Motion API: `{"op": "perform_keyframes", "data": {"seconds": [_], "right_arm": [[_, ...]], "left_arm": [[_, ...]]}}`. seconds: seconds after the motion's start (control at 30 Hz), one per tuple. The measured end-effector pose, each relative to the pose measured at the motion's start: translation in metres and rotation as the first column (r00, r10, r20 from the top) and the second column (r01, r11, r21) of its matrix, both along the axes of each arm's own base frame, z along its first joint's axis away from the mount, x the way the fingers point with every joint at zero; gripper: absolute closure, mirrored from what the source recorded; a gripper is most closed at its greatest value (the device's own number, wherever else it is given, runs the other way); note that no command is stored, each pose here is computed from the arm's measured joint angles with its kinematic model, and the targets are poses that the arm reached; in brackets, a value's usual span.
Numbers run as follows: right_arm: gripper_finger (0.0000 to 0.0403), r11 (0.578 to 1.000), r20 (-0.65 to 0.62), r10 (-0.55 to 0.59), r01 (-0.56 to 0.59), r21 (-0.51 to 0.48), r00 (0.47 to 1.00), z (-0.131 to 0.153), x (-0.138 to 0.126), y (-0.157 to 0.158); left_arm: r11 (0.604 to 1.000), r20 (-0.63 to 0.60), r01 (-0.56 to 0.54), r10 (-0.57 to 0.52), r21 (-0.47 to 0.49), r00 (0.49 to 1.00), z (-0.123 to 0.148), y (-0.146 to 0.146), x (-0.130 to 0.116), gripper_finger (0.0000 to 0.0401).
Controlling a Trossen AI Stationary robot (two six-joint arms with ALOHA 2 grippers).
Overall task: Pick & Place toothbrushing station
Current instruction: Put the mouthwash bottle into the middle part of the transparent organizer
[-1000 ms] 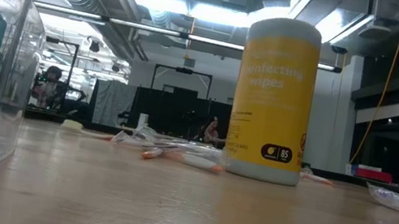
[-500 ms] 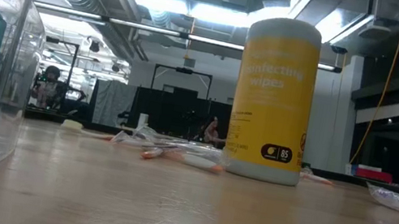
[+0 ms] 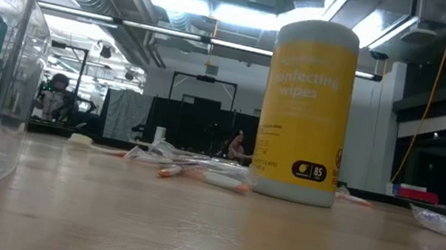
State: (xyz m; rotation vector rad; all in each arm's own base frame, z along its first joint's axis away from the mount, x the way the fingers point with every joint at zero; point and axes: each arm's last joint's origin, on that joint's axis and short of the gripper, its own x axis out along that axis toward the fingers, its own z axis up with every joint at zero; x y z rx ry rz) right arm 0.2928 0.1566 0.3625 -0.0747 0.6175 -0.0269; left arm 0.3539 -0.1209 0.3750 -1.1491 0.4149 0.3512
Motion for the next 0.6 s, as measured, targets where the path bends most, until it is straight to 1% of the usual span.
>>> {"op": "perform_keyframes", "data": {"seconds": [0.27, 0.6], "right_arm": [[0.0310, 1.000, 0.022, 0.005, -0.005, -0.021, 1.000, 0.0021, 0.0032, -0.0032], [0.0310, 1.000, 0.039, 0.010, -0.009, -0.024, 0.999, 0.0037, 0.0056, -0.0050]], "left_arm": [[1.000, 0.000, -0.002, 0.002, -0.003, 1.000, -0.0001, 0.0005, 0.0003, 0.0214], [1.000, -0.002, -0.005, 0.005, -0.016, 1.000, -0.0003, 0.0035, 0.0014, 0.0214]]}}
